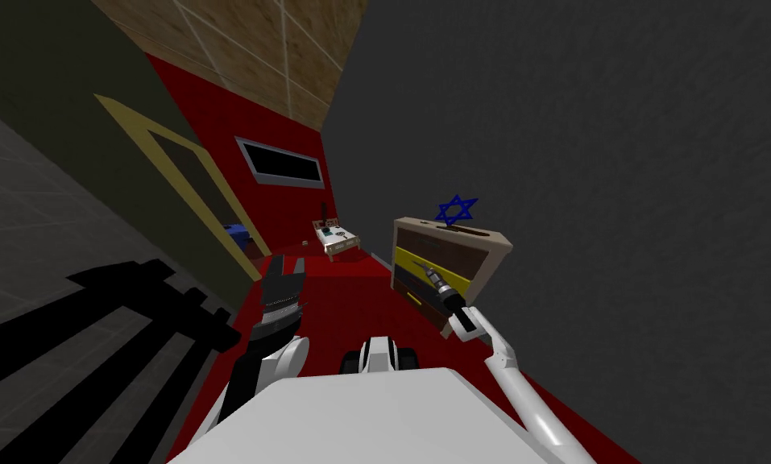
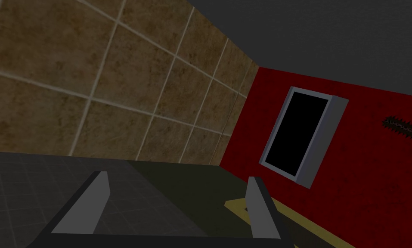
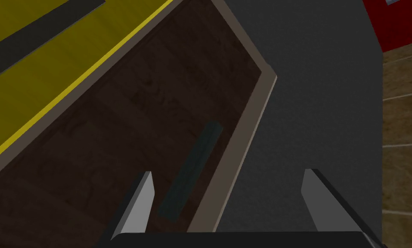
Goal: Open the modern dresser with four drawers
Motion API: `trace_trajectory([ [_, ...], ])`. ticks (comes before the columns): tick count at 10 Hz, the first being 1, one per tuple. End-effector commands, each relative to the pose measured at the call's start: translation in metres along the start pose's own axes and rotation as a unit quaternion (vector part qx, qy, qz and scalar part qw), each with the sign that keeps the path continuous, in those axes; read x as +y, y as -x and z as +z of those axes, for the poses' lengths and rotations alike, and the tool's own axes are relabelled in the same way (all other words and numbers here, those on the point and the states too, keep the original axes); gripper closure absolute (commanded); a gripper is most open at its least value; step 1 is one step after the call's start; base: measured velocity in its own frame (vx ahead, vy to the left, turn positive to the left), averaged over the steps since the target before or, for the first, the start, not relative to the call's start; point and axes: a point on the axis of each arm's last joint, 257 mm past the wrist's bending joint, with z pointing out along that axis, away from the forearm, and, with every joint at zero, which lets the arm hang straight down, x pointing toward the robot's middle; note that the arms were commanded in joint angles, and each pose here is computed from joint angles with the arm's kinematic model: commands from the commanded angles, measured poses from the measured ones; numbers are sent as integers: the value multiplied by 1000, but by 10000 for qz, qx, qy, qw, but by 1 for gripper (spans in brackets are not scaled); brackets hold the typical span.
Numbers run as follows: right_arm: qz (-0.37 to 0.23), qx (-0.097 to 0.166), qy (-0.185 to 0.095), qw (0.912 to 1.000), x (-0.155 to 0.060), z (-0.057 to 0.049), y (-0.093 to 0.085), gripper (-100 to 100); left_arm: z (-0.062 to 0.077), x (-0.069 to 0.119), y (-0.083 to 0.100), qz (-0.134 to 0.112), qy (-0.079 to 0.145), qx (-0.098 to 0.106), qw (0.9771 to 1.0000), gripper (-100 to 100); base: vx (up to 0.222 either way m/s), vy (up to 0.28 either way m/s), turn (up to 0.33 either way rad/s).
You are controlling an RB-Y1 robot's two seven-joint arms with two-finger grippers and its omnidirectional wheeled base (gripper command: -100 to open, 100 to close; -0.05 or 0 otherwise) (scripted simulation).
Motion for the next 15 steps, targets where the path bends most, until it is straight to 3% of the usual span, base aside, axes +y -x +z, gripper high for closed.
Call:
trace_trajectory([
  [1, -537, 199, -277, 9980, -29, 8, -2, -100, 0, 0, 0, 1, -1, 0, 10000, 0, 55, 127, 49],
  [4, -878, 361, -539, 9940, -58, 9, -5, -100, 0, 0, 0, 1, 0, 1, 10000, 0, 37, 98, 31],
  [6, -1584, 525, -806, 9827, -89, 15, 8, -100, 0, 0, 0, 1, 0, 0, 10000, 0, 59, 154, 65],
  [9, -1958, 704, -1141, 9714, -126, 10, 14, -100, 0, 0, 0, 1, 0, 0, 10000, 0, 52, 128, 30],
  [11, -2639, 847, -1470, 9495, -161, 9, 37, -100, 0, 0, 0, 1, 0, 1, 10000, 0, 27, 144, 64],
  [12, -2669, 905, -1579, 9464, -173, 4, 38, -100, 0, 0, 0, 0, 0, 0, 10000, 0, 43, 123, 30],
  [13, -3025, 941, -1700, 9331, -185, 5, 55, -100, 0, 0, 0, 1, -1, 0, 10000, 0, 60, 99, 51],
  [15, -3014, 998, -1805, 9309, -196, -1, 53, -100, 0, 0, 0, 1, -1, 1, 10000, 0, 23, 56, 14],
])
